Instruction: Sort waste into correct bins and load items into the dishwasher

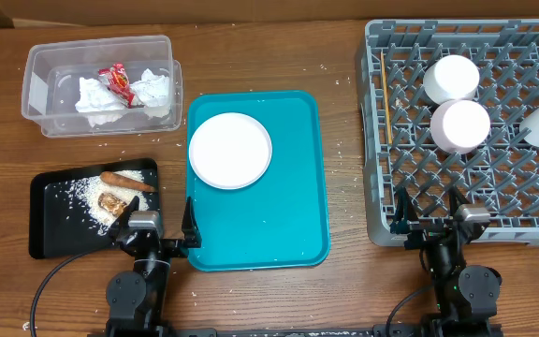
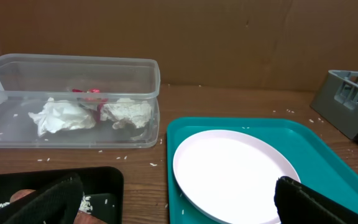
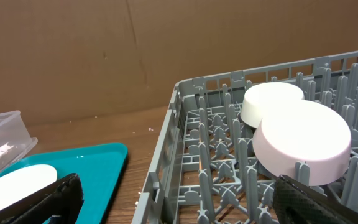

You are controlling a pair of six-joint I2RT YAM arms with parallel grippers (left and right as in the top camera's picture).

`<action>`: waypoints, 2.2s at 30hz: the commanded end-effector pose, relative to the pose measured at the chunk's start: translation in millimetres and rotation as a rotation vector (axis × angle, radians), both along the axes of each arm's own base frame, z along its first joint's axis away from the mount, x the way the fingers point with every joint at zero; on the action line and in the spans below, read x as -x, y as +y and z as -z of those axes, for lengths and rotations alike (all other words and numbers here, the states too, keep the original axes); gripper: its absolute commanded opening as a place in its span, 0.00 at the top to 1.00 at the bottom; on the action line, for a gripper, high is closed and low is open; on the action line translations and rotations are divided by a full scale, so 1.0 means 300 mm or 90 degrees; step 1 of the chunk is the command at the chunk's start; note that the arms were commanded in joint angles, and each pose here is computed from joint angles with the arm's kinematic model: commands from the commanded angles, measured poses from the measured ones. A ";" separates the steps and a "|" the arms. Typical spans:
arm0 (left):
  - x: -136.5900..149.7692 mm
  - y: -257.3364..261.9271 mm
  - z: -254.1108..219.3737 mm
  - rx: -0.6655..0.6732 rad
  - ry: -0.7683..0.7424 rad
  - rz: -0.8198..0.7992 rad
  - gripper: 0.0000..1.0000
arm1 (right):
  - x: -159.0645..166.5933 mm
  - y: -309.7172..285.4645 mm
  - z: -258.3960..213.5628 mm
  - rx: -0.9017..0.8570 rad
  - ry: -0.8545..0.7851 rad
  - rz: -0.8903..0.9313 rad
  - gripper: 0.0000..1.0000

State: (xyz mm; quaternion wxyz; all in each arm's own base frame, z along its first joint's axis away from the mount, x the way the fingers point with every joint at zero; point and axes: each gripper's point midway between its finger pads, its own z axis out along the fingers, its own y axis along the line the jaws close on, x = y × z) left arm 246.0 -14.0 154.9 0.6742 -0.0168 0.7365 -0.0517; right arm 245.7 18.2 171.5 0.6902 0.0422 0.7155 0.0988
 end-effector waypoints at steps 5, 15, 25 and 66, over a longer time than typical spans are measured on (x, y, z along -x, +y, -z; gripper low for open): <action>0.001 0.004 -0.010 -0.019 -0.012 -0.003 0.00 | 0.031 0.141 -0.066 -0.115 -0.034 -0.163 0.00; 0.000 0.025 -0.009 -0.021 -0.011 -0.027 0.00 | 0.104 0.243 -0.213 -0.285 -0.083 -0.317 0.00; 0.004 -0.013 -0.150 -0.009 -0.121 0.014 0.00 | 0.075 0.148 -0.268 -0.301 -0.150 -0.214 0.00; -0.360 -0.583 -0.238 -0.163 0.542 0.376 0.00 | 0.001 0.012 0.005 -0.324 0.028 -0.006 0.00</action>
